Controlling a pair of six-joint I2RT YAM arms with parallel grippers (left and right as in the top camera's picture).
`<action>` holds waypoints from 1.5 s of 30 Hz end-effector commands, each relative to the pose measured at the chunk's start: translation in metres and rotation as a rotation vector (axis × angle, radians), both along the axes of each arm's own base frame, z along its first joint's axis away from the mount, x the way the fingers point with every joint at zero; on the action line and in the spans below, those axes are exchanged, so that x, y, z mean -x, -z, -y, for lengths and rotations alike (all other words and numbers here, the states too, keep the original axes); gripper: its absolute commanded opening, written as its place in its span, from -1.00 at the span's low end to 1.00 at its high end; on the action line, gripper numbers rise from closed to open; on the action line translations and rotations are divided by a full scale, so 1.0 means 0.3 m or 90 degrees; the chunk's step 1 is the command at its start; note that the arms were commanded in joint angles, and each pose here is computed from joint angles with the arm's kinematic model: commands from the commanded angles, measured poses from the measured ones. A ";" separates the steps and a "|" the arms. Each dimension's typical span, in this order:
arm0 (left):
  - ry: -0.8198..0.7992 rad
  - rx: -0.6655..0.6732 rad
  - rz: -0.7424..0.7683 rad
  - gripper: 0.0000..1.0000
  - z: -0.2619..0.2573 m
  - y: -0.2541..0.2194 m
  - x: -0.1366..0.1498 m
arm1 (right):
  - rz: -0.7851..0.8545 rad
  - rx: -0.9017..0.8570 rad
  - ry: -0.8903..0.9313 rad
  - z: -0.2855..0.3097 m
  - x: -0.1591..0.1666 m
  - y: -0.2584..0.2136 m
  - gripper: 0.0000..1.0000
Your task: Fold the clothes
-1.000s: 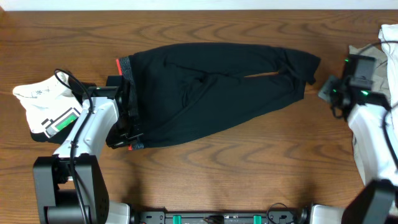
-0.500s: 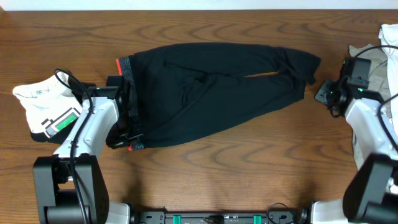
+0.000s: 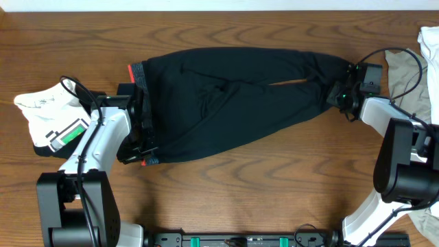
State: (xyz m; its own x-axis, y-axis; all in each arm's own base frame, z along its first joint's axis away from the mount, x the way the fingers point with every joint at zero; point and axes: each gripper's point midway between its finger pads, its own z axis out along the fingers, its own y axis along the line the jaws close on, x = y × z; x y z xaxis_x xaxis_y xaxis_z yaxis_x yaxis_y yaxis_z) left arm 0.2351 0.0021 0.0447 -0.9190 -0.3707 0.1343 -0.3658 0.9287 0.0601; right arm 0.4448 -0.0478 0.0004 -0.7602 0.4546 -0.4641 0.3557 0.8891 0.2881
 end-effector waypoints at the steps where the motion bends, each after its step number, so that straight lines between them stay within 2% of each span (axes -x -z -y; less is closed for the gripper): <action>1: 0.009 -0.008 0.000 -0.87 -0.012 -0.002 0.006 | -0.067 -0.013 -0.012 -0.037 0.065 0.122 -0.97; 7: 0.009 -0.008 0.004 -0.88 -0.012 -0.001 0.001 | -0.064 0.009 0.003 -0.003 0.071 0.081 -0.97; 12: 0.009 -0.008 0.004 -0.88 -0.012 -0.002 0.000 | -0.062 0.074 0.058 0.098 0.116 -0.055 -0.97; 17: 0.009 -0.008 0.004 -0.88 -0.012 -0.001 0.000 | -0.101 0.120 0.105 0.159 0.266 -0.220 -0.97; 21: 0.009 -0.008 0.004 -0.88 -0.012 -0.001 0.001 | -0.145 0.141 0.119 0.169 0.382 -0.286 -0.97; 22: 0.010 -0.008 0.004 -0.88 -0.012 -0.002 0.001 | -0.169 0.145 0.118 0.167 0.422 -0.289 -0.81; 23: 0.010 -0.008 0.004 -0.88 -0.012 -0.001 0.001 | -0.186 0.143 0.116 0.163 0.443 -0.283 -0.73; 28: 0.010 -0.008 0.003 -0.88 -0.012 -0.002 0.001 | -0.234 0.142 0.112 0.157 0.492 -0.257 -0.68; 29: 0.010 -0.008 0.004 -0.88 -0.012 -0.002 0.001 | -0.233 0.142 0.112 0.158 0.491 -0.257 -0.64; 31: 0.010 -0.008 0.004 -0.88 -0.012 -0.001 0.001 | -0.227 0.149 0.116 0.166 0.484 -0.261 -0.42; 34: 0.010 -0.008 0.004 -0.88 -0.012 -0.001 0.001 | -0.217 0.159 0.121 0.177 0.473 -0.266 -0.30; 40: 0.010 -0.008 0.004 -0.88 -0.012 -0.001 0.001 | -0.185 0.218 0.180 0.270 0.447 -0.295 -0.19; 45: 0.010 -0.008 0.004 -0.88 -0.012 -0.002 0.001 | -0.214 0.152 0.232 0.303 0.501 -0.263 -0.16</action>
State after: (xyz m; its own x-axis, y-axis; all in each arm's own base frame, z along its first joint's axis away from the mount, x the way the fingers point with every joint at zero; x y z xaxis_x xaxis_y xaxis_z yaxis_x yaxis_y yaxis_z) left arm 0.2370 0.0022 0.0444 -0.9212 -0.3679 0.1269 -0.3634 0.9299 0.0572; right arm 0.3073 -0.1267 0.0877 -0.7448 0.5461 -0.3835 0.6221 0.7762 -0.1028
